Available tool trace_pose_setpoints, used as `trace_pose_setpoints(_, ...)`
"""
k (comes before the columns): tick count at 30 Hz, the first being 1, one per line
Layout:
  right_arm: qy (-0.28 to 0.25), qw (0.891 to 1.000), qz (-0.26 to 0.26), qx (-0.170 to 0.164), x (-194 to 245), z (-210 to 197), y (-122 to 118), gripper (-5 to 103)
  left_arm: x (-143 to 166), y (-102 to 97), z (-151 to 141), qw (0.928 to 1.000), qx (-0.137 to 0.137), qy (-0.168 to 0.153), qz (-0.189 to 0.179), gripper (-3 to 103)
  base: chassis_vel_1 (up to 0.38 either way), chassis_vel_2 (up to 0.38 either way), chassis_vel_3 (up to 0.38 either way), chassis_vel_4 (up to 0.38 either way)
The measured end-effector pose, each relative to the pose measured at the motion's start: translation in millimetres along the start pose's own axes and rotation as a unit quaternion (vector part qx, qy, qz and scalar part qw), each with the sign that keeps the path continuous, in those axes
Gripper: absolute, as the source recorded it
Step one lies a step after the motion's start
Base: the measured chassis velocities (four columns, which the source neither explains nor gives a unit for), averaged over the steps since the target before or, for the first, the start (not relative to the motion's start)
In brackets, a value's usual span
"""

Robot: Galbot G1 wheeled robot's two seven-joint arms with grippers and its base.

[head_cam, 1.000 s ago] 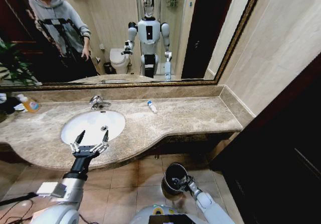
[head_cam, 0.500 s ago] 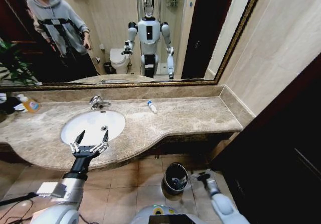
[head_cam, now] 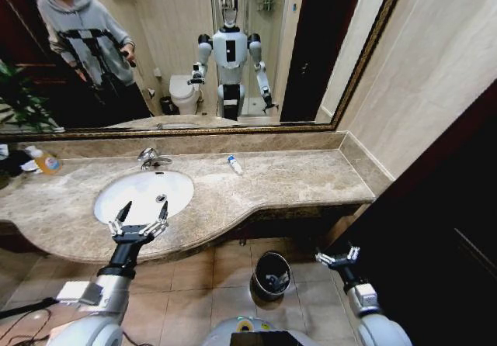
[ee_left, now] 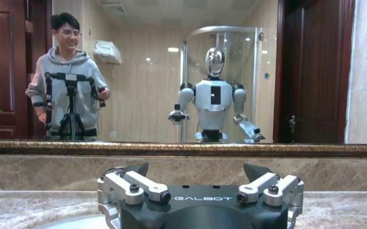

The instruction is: Pick up the trash from the sink and place it in the trash bin.

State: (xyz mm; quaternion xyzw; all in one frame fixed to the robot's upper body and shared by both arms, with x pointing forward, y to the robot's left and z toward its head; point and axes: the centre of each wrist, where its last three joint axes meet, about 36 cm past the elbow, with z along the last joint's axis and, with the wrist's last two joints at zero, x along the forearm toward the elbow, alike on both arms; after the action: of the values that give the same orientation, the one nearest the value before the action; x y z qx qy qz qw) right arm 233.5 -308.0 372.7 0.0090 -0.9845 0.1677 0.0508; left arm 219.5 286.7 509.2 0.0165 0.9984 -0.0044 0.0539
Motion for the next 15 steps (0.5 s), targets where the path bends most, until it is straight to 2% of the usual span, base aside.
trace_pose_setpoints(4,-0.039,0.999,0.000,-0.013,-12,-24,10,100,0,0.0,0,1.0000,0.000,0.000,0.000,100,0.000,0.000,0.000,0.000)
trace_pose_setpoints(7,-0.087,0.995,-0.018,-0.046,-30,-56,22,100,0,0.0,0,1.0000,0.000,0.000,0.000,100,0.000,0.000,0.000,0.000)
trace_pose_setpoints(9,-0.091,0.994,-0.024,-0.053,-34,-60,24,100,0,0.0,0,1.0000,0.000,0.000,0.000,100,0.000,0.000,0.000,0.000)
trace_pose_setpoints(12,-0.103,0.989,-0.068,-0.085,-69,-77,29,100,0,0.0,0,1.0000,0.000,0.000,0.000,100,0.000,0.000,0.000,0.000)
trace_pose_setpoints(15,-0.103,0.987,-0.084,-0.092,-86,-79,29,100,0,0.0,0,1.0000,0.000,0.000,0.000,100,0.000,0.000,0.000,0.000)
